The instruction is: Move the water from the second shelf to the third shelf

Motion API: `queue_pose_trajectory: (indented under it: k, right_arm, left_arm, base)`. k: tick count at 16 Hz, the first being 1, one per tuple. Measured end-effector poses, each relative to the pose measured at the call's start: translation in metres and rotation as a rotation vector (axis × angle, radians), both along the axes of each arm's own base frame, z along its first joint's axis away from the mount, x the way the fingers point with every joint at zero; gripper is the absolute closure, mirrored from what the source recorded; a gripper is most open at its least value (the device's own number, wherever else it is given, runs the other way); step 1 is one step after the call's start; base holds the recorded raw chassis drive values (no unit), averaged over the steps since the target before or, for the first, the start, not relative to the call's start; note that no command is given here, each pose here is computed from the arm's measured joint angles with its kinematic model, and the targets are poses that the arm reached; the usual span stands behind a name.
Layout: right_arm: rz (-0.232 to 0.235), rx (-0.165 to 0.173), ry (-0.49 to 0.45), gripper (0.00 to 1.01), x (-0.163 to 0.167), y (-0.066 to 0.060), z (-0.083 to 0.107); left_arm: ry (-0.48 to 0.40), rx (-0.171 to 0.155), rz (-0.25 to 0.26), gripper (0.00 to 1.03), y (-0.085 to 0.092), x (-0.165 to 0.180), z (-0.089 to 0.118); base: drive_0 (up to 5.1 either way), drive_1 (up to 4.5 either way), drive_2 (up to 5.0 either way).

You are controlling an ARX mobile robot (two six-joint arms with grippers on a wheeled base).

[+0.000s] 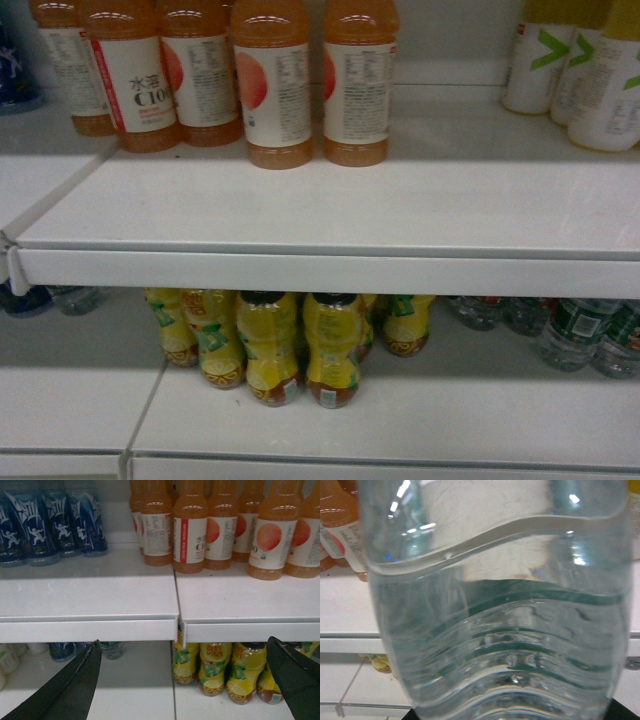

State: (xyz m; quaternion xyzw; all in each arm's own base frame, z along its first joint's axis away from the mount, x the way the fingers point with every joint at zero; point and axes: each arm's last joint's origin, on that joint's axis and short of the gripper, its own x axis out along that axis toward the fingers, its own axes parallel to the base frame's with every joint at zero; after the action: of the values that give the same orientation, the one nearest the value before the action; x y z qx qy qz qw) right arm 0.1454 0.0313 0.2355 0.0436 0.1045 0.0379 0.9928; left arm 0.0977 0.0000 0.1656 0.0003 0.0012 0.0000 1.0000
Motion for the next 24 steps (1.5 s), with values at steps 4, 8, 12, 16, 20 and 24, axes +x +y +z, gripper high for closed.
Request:
queue_pose_trajectory:
  k: [4,8,12,16,20,24]
  right_arm:
    - [-0.002,-0.001,0.002,0.61,-0.0001,-0.0002,-0.0003]
    - [0.001,0.001,-0.001,0.61,0.0000,0.0001,0.0002]
    - [0.000,0.000,-0.001,0.61,0.0000,0.0000,0.0000]
    - [0.000,0.001,-0.001,0.61,0.0000,0.0000,0.0000]
    - [0.000,0.000,0.001,0.61,0.0000,-0.0001,-0.0002]
    - [0.000,0.000,0.003,0.61,0.0000,-0.0001,-0.0003]
  left_arm:
    - [0.000,0.000,0.000,0.05,0.0000,0.0000,0.0000]
    - [0.000,0.000,-0.001,0.05,0.0000,0.0000,0.0000]
    - [-0.001,0.000,-0.001,0.05,0.0000,0.0000,0.0001]
    - [0.000,0.000,0.000,0.05,0.0000,0.0000,0.0000]
    - [0.000,0.000,0.000,0.05,0.0000,0.0000,0.0000]
    - [-0.001,0.000,0.000,0.05,0.0000,0.0000,0.0001]
  base:
    - [-4.9,2.47,2.5]
    - [-5.1,2.35,2.4]
    - [-5.0,2.39,2.4]
    - [-5.1,2.38,2.4]
    - [-5.0,2.47,2.5]
    - [-5.0,2.42,2.4]
